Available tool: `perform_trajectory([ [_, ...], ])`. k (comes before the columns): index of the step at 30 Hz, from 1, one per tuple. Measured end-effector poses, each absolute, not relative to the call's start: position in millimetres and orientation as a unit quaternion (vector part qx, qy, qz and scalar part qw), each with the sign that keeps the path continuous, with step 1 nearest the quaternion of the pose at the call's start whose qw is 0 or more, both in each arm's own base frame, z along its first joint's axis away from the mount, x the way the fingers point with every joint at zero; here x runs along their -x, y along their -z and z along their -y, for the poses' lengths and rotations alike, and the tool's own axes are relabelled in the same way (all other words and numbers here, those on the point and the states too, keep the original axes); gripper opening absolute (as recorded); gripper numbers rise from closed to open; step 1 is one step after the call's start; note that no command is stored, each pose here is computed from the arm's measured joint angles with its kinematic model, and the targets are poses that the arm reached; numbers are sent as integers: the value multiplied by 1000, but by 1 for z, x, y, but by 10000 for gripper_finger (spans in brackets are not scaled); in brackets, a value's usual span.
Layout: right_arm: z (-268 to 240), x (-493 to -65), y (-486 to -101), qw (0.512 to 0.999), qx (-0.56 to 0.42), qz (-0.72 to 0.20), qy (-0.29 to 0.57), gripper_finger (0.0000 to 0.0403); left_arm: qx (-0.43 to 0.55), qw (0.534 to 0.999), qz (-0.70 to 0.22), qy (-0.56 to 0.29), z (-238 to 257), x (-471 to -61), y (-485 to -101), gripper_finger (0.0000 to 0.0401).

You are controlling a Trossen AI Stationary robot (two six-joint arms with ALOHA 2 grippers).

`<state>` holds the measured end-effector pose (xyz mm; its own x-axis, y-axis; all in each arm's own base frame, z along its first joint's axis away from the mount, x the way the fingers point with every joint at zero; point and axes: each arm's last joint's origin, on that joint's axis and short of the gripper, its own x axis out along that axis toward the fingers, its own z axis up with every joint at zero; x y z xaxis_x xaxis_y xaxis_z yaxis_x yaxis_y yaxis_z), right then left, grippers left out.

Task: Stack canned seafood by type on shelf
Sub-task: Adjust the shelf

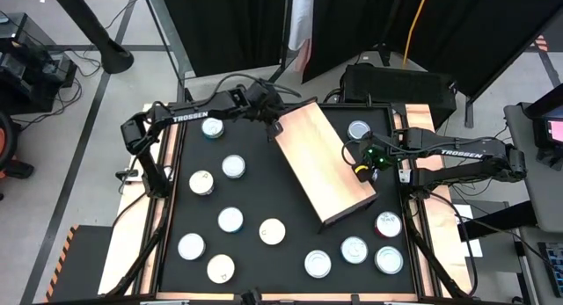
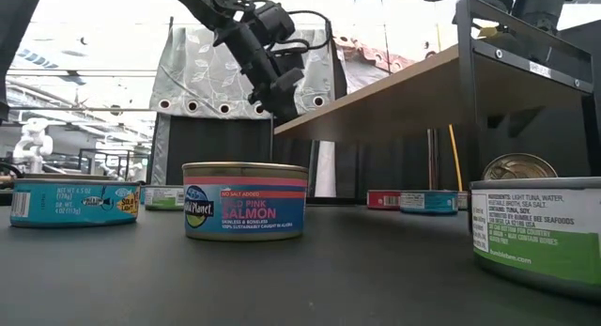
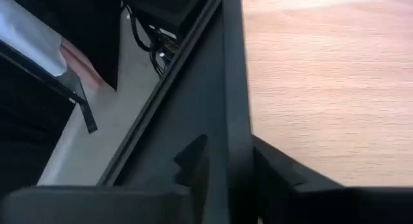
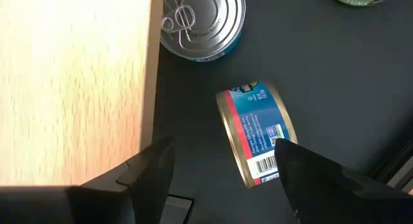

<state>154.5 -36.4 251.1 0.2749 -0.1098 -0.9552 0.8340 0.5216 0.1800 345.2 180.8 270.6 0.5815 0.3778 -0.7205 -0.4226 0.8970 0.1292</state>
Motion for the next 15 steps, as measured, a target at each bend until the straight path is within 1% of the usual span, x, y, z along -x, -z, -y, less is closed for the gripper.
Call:
perform_trajectory([
  [3,36,-155,-251,710,-365,-501,335,257,40,886,-411,-211,-179,-343,-269,31],
  [5,36,-155,-251,708,-370,-499,335,257,45,883,-420,-205,-178,-342,-268,29],
  [9,34,-157,-252,708,-396,-500,304,257,45,876,-440,-193,-170,-336,-272,36],
  [15,27,-161,-254,709,-413,-493,289,257,44,876,-443,-185,-155,-316,-297,36],
])
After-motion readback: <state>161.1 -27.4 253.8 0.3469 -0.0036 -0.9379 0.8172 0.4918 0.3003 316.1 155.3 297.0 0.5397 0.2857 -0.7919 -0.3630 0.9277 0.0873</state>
